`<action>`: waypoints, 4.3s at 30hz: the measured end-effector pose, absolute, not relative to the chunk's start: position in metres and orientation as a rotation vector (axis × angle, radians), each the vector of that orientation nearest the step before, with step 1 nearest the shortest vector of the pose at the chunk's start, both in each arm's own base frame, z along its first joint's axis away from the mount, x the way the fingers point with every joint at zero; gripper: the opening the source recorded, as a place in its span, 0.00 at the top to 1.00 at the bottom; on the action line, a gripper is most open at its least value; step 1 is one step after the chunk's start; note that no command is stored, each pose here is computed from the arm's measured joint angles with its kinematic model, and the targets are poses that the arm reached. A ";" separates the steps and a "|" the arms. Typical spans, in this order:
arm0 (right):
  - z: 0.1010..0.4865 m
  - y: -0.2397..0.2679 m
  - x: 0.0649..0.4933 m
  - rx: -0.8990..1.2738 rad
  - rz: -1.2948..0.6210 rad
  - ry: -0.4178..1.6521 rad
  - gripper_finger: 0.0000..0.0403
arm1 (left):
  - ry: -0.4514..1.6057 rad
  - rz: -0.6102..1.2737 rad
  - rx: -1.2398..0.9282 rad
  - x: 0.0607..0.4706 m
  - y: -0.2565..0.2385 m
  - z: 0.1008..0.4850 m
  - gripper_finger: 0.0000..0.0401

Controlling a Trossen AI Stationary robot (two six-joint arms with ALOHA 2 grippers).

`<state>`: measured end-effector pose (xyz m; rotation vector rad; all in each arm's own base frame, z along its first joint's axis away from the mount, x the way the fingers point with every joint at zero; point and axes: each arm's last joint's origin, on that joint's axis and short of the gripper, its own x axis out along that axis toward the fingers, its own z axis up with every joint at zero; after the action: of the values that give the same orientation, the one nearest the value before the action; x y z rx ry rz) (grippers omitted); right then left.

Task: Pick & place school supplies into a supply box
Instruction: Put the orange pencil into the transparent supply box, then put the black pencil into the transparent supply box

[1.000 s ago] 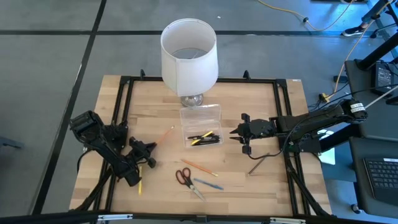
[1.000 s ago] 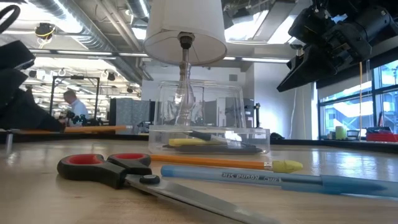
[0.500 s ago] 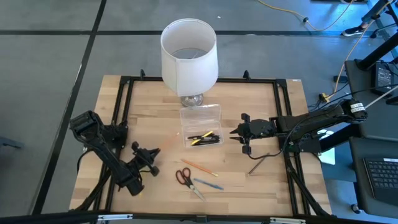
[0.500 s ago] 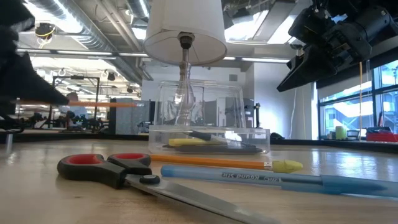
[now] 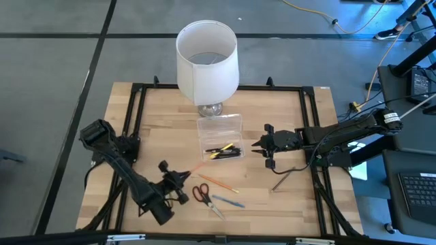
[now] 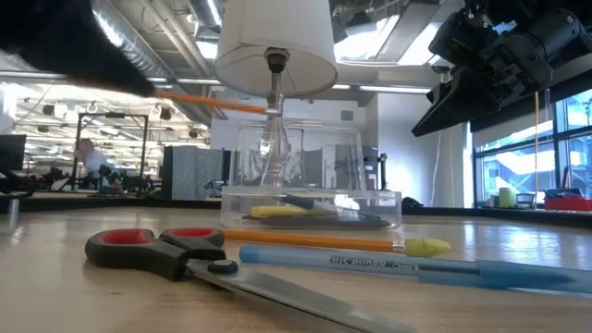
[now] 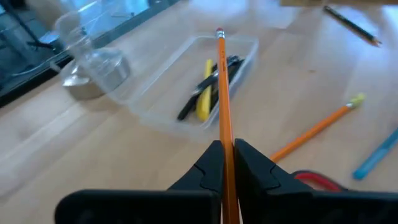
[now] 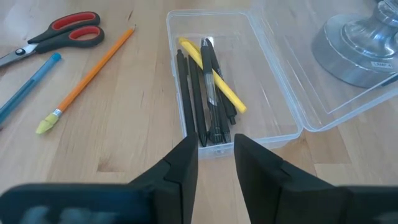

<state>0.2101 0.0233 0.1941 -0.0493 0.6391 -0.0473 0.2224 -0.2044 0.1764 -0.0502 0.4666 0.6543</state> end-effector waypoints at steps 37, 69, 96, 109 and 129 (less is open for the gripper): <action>0.194 0.023 0.210 -0.057 -0.045 0.644 0.73 | 0.756 0.641 -0.170 0.354 -0.068 0.152 0.97; 0.194 0.023 0.210 -0.055 -0.045 0.644 0.73 | 0.748 0.638 -0.128 0.346 -0.062 0.162 0.73; 0.235 0.039 0.193 0.322 -0.036 1.071 0.73 | 0.579 0.491 -0.101 0.217 -0.072 0.164 0.77; 0.214 0.085 0.181 0.495 -0.083 1.416 0.73 | 0.594 0.466 -0.113 0.204 -0.058 0.144 0.76; 0.162 0.116 0.192 0.065 0.155 1.645 0.73 | 0.629 0.492 -0.082 0.209 -0.040 0.144 0.77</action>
<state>0.1919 0.1160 0.1621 0.0650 1.6453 0.1553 0.2089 -0.0400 0.1437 -0.0818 0.6293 0.4924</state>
